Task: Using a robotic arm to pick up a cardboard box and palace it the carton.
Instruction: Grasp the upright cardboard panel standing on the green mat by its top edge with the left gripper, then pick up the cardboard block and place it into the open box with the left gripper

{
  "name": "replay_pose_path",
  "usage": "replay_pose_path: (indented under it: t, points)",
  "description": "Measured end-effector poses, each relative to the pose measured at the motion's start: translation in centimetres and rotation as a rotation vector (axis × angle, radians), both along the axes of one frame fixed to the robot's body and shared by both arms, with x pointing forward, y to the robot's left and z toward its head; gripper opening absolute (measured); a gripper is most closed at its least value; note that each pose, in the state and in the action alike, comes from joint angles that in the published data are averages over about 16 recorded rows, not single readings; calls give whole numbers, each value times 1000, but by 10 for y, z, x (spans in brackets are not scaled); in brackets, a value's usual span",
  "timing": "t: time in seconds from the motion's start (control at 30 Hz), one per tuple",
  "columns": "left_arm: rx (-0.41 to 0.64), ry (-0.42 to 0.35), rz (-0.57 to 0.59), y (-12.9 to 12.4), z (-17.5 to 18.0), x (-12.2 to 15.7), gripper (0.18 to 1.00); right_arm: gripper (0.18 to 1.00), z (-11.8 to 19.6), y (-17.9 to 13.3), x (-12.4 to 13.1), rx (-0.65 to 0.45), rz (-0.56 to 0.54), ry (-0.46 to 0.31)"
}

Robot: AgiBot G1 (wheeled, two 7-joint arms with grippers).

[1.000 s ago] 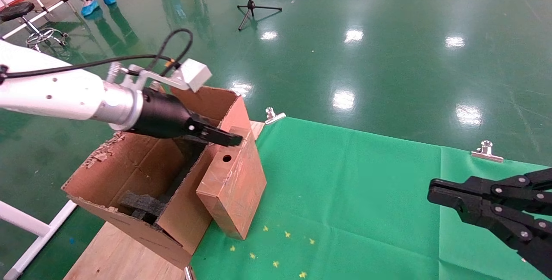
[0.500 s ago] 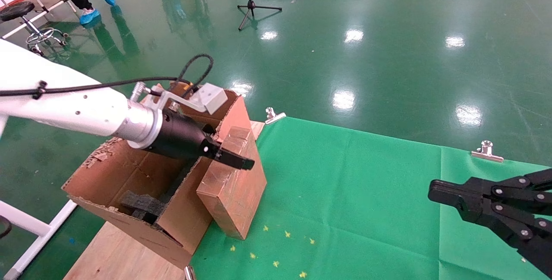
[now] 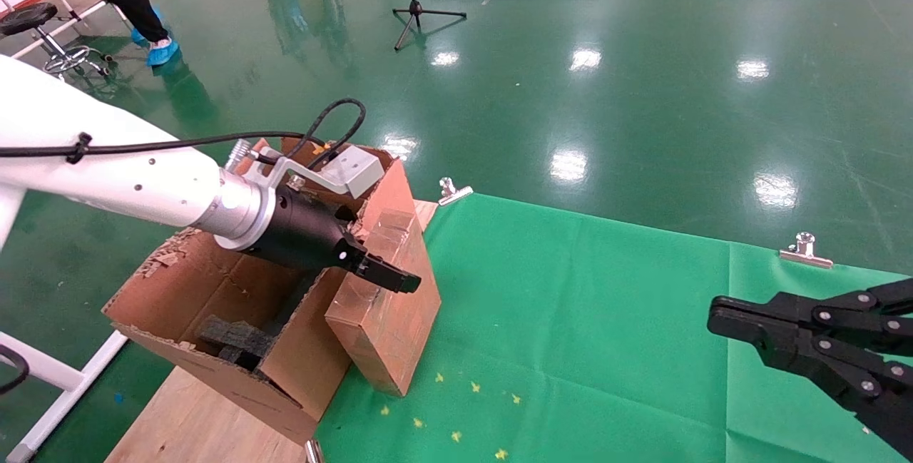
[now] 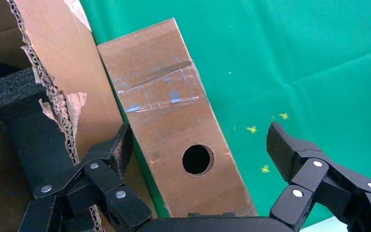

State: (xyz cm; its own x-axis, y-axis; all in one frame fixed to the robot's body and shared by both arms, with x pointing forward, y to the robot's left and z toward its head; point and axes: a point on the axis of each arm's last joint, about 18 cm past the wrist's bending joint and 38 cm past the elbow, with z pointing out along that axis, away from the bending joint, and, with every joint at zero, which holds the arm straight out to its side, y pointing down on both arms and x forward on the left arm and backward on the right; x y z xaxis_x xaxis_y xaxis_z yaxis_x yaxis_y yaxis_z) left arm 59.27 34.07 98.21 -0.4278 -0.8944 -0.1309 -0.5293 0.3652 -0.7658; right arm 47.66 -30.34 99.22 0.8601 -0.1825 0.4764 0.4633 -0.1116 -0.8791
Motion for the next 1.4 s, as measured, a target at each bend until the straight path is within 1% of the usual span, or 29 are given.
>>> replay_pose_path:
  t: [0.27, 0.47, 0.67, 0.87, 1.0, 1.1, 1.2, 1.3, 1.4]
  points:
    - [-4, 0, 0, 0, 0, 0, 978, 236, 0, 0, 0, 0, 0, 0]
    - [-8, 0, 0, 0, 0, 0, 931, 317, 0, 0, 0, 0, 0, 0]
    - [-11, -1, 0, 0, 0, 0, 837, 431, 0, 0, 0, 0, 0, 0]
    - [-9, -4, -4, 0, 1, 0, 708, 577, 0, 0, 0, 0, 0, 0]
    - [0, -18, -24, 1, 5, -1, 602, 678, 0, 0, 0, 0, 0, 0]
    - [8, -40, -48, 4, 14, -5, 541, 747, 0, 0, 0, 0, 0, 0]
    - [14, -79, -76, 11, 28, -12, 469, 810, 0, 0, 0, 0, 0, 0]
    - [23, -139, -98, 23, 50, -22, 424, 861, 0, 0, 0, 0, 0, 0]
    - [29, -215, -107, 42, 75, -36, 374, 906, 0, 0, 0, 0, 0, 0]
